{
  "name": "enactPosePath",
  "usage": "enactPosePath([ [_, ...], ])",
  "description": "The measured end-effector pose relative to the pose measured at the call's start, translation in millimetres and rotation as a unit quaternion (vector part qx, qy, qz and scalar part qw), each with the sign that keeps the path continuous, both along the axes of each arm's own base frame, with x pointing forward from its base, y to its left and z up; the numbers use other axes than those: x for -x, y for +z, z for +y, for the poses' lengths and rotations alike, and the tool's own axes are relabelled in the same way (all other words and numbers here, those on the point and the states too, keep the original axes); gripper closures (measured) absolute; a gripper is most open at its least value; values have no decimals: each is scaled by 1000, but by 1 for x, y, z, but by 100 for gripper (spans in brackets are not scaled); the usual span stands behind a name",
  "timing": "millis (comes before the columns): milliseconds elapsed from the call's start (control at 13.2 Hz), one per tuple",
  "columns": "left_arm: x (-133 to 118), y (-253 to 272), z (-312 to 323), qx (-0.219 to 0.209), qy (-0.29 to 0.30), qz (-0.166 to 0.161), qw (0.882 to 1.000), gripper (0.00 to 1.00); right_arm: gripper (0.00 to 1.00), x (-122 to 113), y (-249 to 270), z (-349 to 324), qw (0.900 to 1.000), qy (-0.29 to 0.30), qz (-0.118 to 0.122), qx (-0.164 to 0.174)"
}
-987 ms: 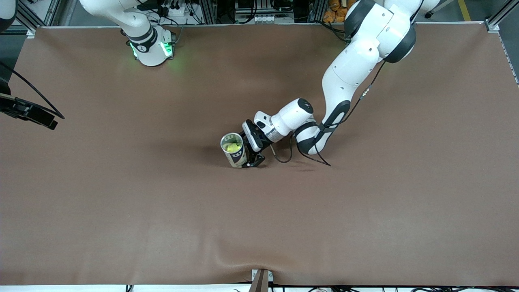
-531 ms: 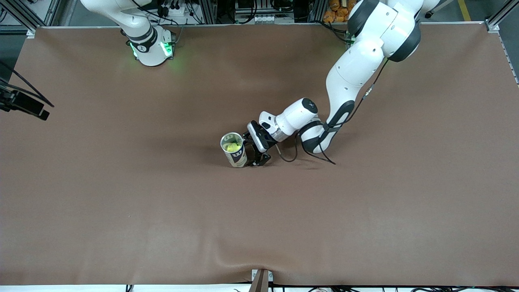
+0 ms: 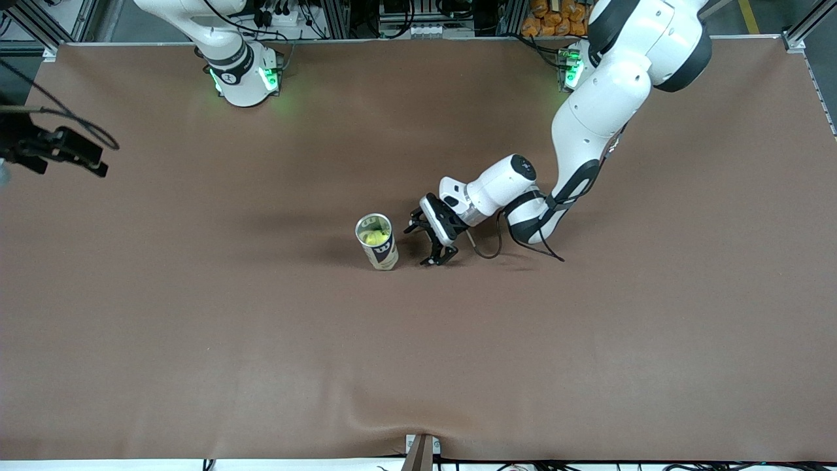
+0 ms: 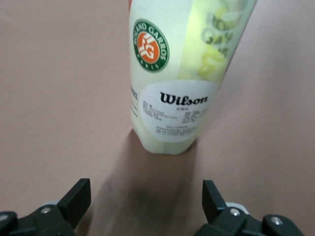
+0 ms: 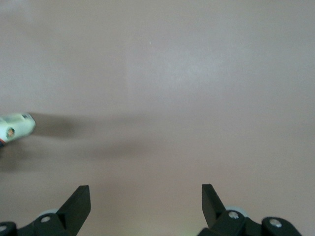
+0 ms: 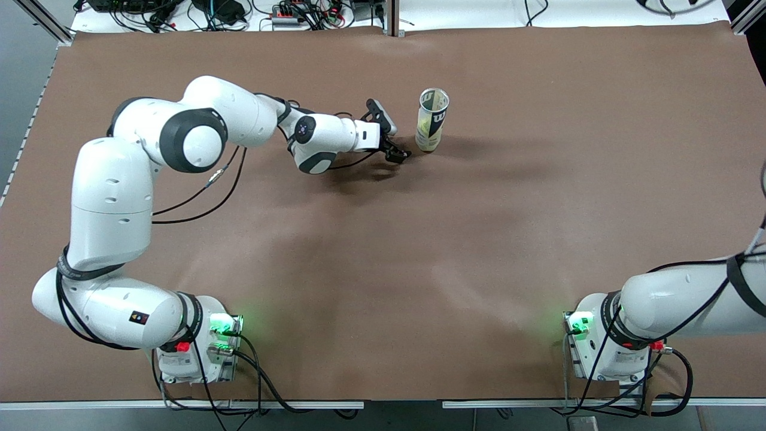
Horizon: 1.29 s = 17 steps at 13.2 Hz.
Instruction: Insert tennis ball vertically with right arm
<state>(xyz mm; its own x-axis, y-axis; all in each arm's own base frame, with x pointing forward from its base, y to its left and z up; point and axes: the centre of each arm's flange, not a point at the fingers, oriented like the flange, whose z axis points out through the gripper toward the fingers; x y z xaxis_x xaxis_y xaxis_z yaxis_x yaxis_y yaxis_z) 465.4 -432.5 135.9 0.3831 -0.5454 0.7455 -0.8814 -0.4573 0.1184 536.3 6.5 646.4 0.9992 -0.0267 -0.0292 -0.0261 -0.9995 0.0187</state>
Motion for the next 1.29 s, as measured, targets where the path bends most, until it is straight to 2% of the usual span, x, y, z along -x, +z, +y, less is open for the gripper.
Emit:
enactPosePath([
  [228, 2, 8, 13, 10, 22, 28, 999, 0, 0, 19, -9, -24, 999, 38, 10, -3],
  [380, -2, 21, 24, 8, 47, 50, 998, 0, 0, 19, -10, -35, 999, 38, 6, -4],
  [607, -13, 36, 43, -8, 75, 61, 995, 0, 0, 16, -9, -37, 999, 38, -6, -3],
  [987, -28, 56, 50, -50, 100, 92, 989, 0, 0, 16, -9, -33, 999, 42, -6, -3],
  [1291, -51, 121, 69, -131, 130, 125, 975, 0, 0, 16, -9, -33, 999, 41, -4, -3],
])
